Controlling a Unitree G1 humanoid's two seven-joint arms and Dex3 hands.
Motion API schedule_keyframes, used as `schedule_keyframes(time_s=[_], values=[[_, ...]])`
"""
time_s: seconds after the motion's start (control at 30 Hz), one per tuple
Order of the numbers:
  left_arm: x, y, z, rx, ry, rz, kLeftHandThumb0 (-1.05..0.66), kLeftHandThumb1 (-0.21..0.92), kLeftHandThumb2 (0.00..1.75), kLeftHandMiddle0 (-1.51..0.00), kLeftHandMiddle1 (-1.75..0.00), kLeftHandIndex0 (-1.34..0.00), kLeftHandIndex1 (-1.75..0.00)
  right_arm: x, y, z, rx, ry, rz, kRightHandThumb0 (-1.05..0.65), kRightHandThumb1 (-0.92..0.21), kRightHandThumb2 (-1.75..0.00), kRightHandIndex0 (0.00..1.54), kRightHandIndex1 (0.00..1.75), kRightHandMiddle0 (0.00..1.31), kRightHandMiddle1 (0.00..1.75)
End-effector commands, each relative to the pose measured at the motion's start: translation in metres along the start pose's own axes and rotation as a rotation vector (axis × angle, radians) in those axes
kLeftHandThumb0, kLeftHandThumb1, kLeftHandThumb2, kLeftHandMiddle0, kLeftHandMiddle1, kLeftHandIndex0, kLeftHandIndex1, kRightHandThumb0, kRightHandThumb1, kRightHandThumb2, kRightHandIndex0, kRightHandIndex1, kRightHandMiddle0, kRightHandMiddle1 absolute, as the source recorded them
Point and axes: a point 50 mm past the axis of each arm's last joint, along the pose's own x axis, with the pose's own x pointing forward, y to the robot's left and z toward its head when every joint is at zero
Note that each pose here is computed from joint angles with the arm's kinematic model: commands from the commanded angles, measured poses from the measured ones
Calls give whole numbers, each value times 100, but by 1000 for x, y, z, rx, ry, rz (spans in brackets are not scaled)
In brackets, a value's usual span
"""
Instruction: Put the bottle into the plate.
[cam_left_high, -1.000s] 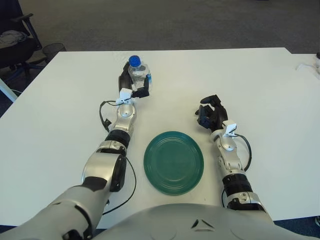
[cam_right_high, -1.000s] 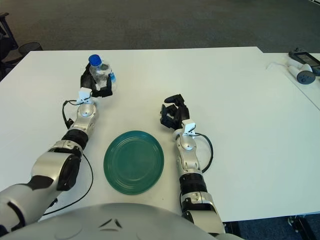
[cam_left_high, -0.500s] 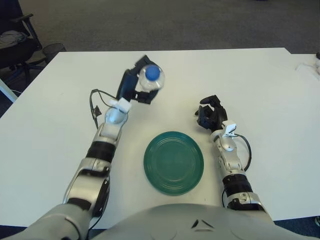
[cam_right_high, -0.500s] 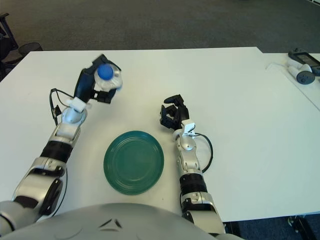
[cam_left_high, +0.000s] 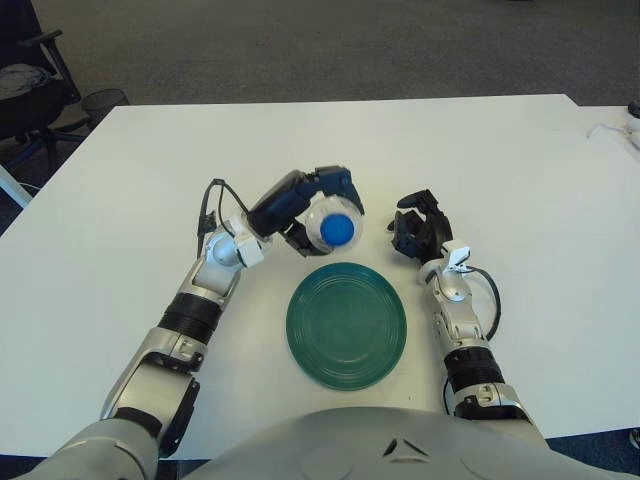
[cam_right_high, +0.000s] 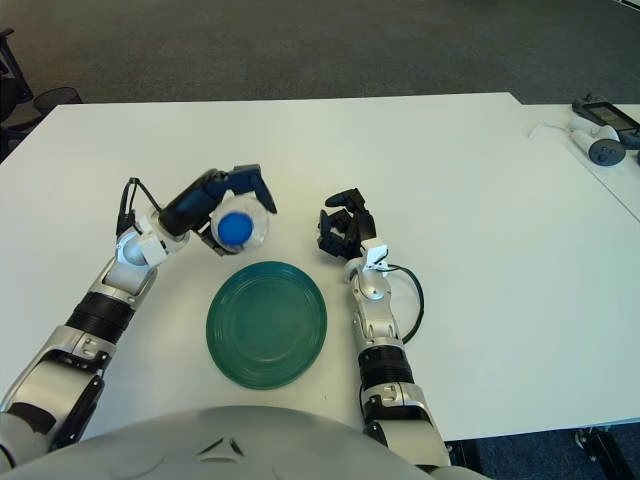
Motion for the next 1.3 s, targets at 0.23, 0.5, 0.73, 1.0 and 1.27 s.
schedule_keyframes(time_s=[0.23,0.5,0.73,1.0,1.27], values=[[3,-7,5,185,-68,-124,-25,22,141,-133,-175,-114,-175,-7,-5,-19,8,97,-19,-1,-55,-102,46,164,27,175],[3,-9,9,280,-44,-206,-24,19,145,-134,-175,-115,-175,-7,-6,-20,9,99,-23,-1,-57,-98,46,162,25,175],[4,-17,13,328,-35,-258,-27,21,145,-135,-175,-117,-175,-6,-6,-20,16,105,-18,-1,-57,-99,46,163,25,175],[4,-26,19,459,-51,-320,-32,25,144,-137,-175,-119,-175,-6,-7,-21,7,103,-15,-1,-57,-99,47,162,25,175],[0,-34,20,569,-85,-404,-42,38,133,-142,-175,-120,-175,-5,-7,-21,4,100,-16,-1,-57,-99,46,163,25,175]])
